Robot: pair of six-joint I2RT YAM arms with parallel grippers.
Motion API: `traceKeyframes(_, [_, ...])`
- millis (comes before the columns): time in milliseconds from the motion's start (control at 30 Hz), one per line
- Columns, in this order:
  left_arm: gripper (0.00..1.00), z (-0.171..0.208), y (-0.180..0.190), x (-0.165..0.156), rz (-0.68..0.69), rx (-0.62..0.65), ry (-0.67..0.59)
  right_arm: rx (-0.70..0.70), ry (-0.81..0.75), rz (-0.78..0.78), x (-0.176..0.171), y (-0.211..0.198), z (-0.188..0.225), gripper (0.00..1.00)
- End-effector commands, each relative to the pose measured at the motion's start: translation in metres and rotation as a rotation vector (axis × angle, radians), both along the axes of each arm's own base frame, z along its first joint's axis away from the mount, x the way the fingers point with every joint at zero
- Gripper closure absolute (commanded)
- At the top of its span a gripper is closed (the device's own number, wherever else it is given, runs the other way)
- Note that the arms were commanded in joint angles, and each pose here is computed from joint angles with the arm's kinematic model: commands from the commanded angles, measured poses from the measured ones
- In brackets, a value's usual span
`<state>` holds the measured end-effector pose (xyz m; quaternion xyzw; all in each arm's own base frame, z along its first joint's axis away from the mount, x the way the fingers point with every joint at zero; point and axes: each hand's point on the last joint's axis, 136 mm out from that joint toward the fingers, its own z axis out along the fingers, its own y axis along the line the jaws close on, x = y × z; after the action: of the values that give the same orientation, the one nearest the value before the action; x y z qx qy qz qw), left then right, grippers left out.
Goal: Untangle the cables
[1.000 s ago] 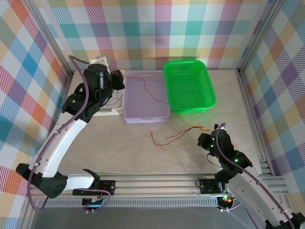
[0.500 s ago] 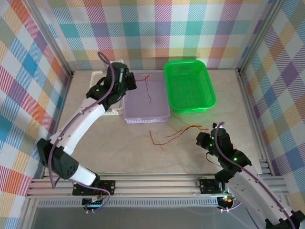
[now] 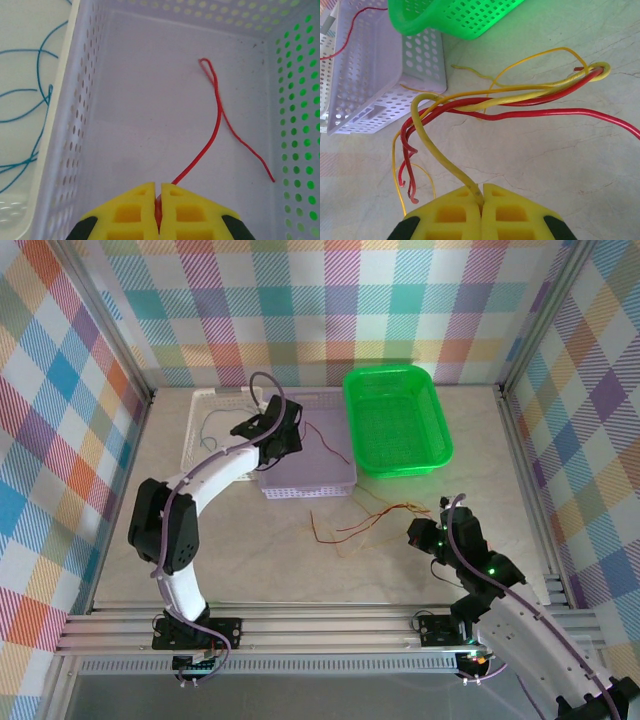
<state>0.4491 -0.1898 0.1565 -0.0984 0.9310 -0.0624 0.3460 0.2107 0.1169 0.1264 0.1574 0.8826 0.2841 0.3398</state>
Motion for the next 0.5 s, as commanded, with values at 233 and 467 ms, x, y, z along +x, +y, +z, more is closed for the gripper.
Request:
traceKeyframes(233, [1.00,-0.068,-0.016,-0.006,-0.018,0.059,0.157,0.038,-0.063,0.045,0.005,0.009,0.026,1.00])
traceKeyframes(467, [0.84,-0.066,-0.015,-0.008,-0.020,0.066,0.164,0.040,-0.068,0.060,0.004,0.011,0.030,1.00])
